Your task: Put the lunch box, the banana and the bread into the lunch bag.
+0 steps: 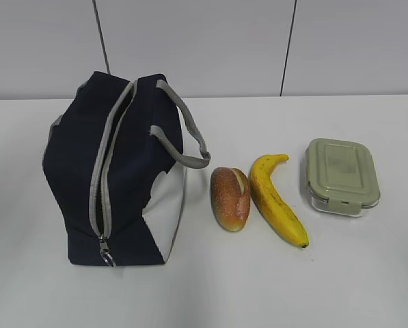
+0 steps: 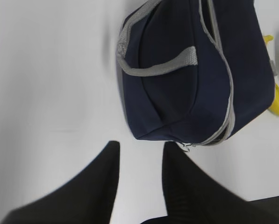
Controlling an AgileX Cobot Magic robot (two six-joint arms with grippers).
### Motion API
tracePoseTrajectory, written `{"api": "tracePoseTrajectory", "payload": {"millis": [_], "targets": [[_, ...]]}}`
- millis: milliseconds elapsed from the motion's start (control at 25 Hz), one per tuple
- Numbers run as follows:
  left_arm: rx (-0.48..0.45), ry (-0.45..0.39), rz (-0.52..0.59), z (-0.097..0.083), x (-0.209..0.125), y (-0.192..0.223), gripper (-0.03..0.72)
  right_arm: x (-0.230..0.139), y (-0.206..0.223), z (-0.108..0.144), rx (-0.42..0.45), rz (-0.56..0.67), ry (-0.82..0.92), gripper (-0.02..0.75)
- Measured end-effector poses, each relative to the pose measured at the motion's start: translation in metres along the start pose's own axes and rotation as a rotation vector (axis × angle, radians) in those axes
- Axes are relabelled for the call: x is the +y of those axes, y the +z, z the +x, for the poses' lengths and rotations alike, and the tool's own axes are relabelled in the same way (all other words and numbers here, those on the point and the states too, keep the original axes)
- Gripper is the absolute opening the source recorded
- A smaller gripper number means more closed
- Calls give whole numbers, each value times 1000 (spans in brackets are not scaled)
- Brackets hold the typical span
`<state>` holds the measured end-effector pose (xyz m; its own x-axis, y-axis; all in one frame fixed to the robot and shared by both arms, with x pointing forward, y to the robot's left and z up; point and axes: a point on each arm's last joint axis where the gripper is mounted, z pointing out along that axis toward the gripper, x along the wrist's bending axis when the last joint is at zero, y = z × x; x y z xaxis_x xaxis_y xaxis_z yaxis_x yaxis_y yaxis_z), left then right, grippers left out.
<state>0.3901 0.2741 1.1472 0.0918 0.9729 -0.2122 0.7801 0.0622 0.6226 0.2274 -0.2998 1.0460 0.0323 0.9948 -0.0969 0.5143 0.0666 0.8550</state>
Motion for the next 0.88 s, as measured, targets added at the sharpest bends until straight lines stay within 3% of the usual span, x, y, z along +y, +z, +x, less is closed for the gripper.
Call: {"api": "tracePoseTrajectory", "payload": {"millis": [280, 560, 880], "targets": [[-69, 18, 122, -11, 54, 51, 251, 0, 0, 0, 0, 0, 0, 344], [-107, 82, 198, -32, 101, 94, 362, 0, 0, 0, 0, 0, 0, 344], [-133, 118, 310, -50, 128, 148, 396, 0, 0, 0, 0, 0, 0, 344]]}}
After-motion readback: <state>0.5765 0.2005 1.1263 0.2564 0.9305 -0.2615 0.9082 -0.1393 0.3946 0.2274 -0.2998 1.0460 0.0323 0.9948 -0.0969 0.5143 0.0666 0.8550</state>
